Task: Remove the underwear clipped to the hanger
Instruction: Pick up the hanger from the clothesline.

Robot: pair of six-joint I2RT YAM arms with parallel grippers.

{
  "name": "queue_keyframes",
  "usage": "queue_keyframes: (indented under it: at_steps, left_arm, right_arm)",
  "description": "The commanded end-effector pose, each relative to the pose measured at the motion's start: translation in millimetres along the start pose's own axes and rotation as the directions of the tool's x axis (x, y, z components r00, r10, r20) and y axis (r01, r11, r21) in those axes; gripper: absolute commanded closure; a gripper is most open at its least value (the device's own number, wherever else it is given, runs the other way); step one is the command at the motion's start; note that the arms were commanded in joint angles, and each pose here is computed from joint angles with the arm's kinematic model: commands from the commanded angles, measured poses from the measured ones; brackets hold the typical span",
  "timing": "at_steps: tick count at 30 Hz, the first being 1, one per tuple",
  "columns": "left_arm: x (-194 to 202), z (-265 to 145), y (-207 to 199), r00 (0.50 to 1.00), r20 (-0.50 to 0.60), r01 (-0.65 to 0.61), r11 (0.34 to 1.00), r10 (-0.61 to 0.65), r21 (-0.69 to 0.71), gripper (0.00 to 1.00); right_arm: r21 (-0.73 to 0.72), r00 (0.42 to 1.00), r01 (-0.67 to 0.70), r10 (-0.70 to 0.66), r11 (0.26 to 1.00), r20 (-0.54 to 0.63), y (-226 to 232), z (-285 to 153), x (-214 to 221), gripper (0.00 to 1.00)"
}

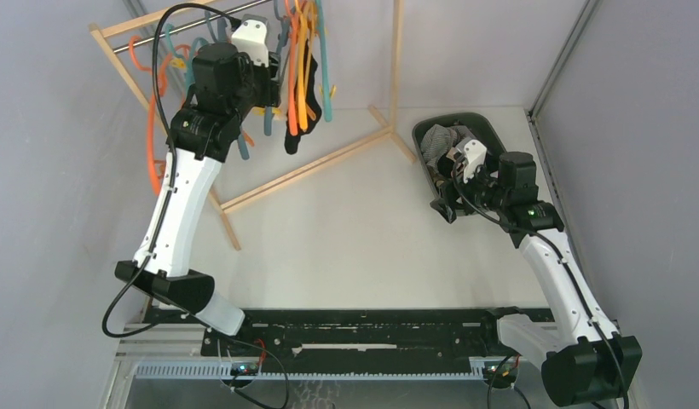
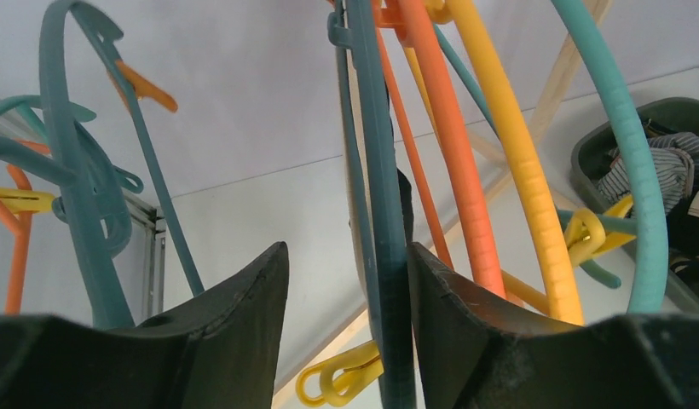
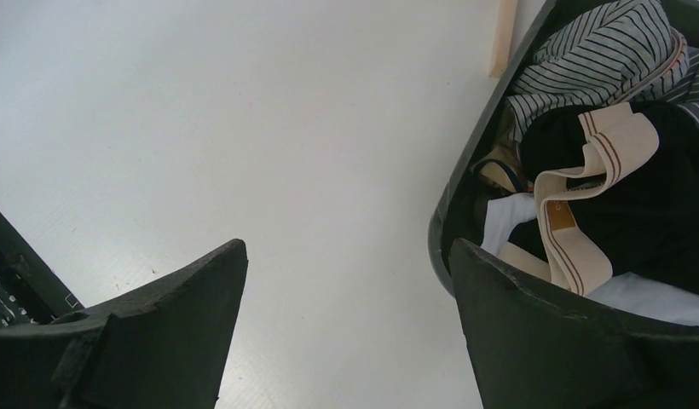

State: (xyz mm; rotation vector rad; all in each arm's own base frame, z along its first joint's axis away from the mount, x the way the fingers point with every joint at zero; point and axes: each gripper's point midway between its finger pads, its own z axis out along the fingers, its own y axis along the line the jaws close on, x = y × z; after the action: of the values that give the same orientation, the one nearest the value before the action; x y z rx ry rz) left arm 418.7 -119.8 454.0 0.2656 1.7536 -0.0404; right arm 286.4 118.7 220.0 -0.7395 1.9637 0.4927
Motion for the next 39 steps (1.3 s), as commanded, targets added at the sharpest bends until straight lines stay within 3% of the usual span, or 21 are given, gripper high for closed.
queue_keyframes:
  at_steps: [1, 11, 22, 27, 32, 35, 39]
  left_arm:
    - [-21.2, 5.7, 0.0, 0.992, 0.092, 0.084, 0.996, -0.087, 0.031, 0.44]
    - [-22.5, 17.6, -4.0, 0.989, 0.11, 0.094, 0.994, -0.1, 0.057, 0.61]
    - [-10.3, 25.0, -6.5, 0.992, 0.083, 0.095, 0.994, -0.099, 0.061, 0.63]
    - [-15.4, 18.3, -4.2, 0.989, 0.101, 0.099, 0.993, -0.104, 0.058, 0.75]
    - [-20.6, 8.7, 8.9, 0.983, 0.156, 0.094, 0.996, -0.093, 0.0, 0.94]
    - [-25.0, 3.6, 18.2, 0.979, 0.189, 0.09, 0.995, -0.08, -0.045, 1.0]
    - [-33.2, -4.7, 25.1, 0.968, 0.239, 0.092, 0.993, -0.072, -0.074, 1.0]
  right_arm:
    - [-0.008, 0.999, 0.031, -0.031, 0.999, 0.02, 0.4, 2.2, -5.9, 0.13]
    - [-0.016, 0.999, 0.042, -0.042, 0.999, 0.004, 2.0, 5.6, -2.5, 0.13]
    - [-0.017, 0.999, 0.05, -0.05, 0.999, -0.002, 2.9, 5.9, -1.3, 0.13]
    - [-0.018, 0.999, 0.052, -0.052, 0.999, -0.004, 3.0, 6.4, -0.9, 0.13]
    - [-0.013, 0.999, 0.055, -0.055, 0.998, -0.002, 2.4, 5.0, -1.5, 0.14]
    - [-0.008, 0.998, 0.056, -0.056, 0.998, -0.006, 1.2, 5.2, -0.6, 0.14]
    - [-0.01, 0.998, 0.053, -0.054, 0.999, -0.012, 0.6, 6.7, 0.8, 0.14]
